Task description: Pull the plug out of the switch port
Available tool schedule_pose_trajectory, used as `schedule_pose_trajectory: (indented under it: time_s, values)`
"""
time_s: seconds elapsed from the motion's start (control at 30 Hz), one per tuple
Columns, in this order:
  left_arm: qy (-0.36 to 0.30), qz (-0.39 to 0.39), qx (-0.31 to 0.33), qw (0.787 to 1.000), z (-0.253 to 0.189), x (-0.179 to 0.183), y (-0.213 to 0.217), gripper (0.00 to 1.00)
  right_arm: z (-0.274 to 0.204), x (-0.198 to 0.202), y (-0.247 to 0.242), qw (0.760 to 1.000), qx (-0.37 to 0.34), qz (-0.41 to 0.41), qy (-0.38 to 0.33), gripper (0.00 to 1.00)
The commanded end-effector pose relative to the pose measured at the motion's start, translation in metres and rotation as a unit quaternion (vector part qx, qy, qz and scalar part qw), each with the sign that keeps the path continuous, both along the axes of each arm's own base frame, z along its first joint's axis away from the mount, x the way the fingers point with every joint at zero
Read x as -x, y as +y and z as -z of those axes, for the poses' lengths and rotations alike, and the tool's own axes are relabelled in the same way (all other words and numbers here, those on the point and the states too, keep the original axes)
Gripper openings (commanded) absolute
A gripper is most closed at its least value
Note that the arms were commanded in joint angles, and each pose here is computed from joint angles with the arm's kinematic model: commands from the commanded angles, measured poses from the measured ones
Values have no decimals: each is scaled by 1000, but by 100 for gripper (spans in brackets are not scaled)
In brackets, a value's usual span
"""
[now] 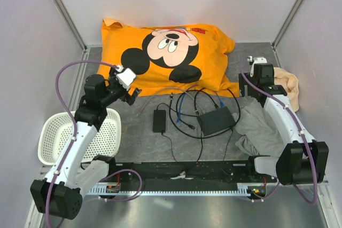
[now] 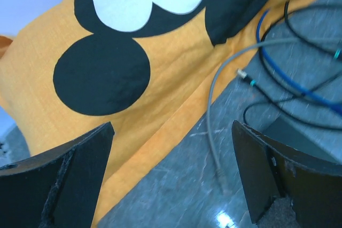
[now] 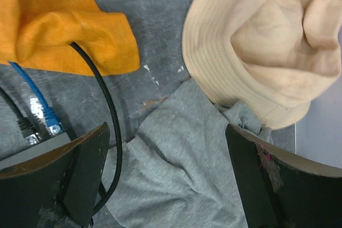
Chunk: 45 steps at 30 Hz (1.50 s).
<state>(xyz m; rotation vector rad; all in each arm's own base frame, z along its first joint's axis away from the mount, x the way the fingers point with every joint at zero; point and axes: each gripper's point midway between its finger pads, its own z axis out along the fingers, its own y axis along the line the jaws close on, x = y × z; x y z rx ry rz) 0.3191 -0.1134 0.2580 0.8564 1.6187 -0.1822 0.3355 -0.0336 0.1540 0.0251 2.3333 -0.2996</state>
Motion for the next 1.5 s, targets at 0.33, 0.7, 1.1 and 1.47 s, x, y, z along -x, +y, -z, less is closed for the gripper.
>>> schedule_pose_trajectory:
  time_s: [0.33,0.7,1.1,1.47]
  values:
    - [105,6,27,994,32,51,-2,99,-12,53,65,920,13,-379,99,98]
    - [226,55,35,972,89,83,-18,94,41,85,62,838,85,-509,177,98]
    - [267,195,9,944,80,90,-80,90,80,103,93,849,23,-489,200,92]
    - [393,227,54,889,83,36,-172,79,95,61,105,920,-64,-318,220,82]
